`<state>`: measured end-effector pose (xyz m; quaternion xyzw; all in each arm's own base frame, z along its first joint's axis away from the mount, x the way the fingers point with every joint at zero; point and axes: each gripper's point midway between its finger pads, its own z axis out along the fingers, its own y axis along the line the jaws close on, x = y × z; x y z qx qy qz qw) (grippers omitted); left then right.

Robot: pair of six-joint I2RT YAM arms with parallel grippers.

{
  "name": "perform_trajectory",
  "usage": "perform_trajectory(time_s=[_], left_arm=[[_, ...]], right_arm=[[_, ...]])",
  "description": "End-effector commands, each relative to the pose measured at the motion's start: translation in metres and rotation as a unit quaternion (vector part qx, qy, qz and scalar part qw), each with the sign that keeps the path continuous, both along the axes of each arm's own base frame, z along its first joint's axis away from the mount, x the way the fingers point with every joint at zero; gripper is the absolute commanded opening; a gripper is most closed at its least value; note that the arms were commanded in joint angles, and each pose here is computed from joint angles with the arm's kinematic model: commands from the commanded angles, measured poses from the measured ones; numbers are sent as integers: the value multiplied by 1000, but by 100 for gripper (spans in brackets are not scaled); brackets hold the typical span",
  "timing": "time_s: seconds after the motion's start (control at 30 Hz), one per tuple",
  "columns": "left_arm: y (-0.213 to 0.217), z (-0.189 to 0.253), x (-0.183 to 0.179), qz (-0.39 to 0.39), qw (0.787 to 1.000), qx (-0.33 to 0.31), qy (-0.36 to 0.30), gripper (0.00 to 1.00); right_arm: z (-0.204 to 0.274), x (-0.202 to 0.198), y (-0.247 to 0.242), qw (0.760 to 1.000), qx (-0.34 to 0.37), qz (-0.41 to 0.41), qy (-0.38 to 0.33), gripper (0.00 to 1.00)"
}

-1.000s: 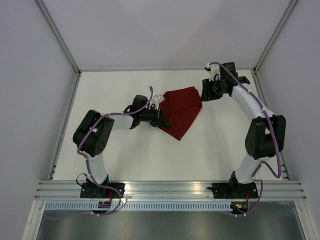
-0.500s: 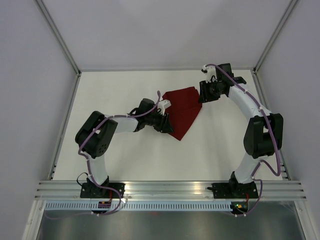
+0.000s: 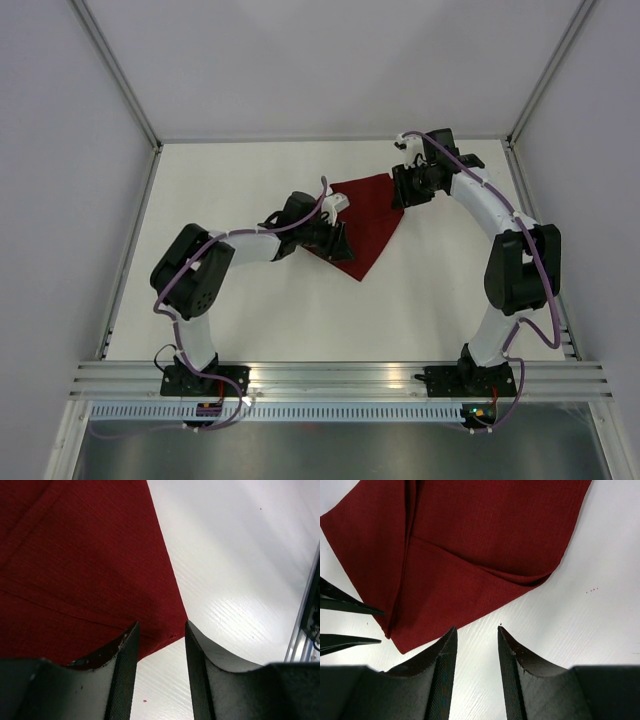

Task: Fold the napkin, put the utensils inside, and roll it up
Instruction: Fold the napkin

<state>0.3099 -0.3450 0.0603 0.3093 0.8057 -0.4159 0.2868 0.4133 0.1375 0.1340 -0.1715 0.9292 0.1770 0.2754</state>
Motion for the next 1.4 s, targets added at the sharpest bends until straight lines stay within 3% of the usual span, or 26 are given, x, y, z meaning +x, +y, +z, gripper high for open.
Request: perform_trajectory(time_s=[0.0,0.17,0.27,0.4,0.57,0.7,1.07,1.37], left_arm=[[-4,60,30,46,996,-31,-75,48],[42,94,79,194,975,8,-112,49],[85,97,106,292,948,50,-113,49],[144,69,133,392,912,105,-63,29],[161,31,147,408,899,159,-23,10],[159,-3,150,401,898,184,12,2],[149,-39,124,403,893,188,72,2],[135,-61,76,396,894,188,95,2]], right_arm=[[8,9,-2,1000,-13,-7,-15,44],[-9,1,-10,999,-35,-16,8,43],[-29,-10,-20,998,-63,-13,26,41],[-61,-29,-28,994,-85,-9,61,34],[-93,-38,-26,990,-100,-2,94,28],[-106,-33,-19,988,-114,-1,104,27],[-131,-10,-8,983,-139,-3,116,26],[-140,22,-4,982,-156,-1,102,27]])
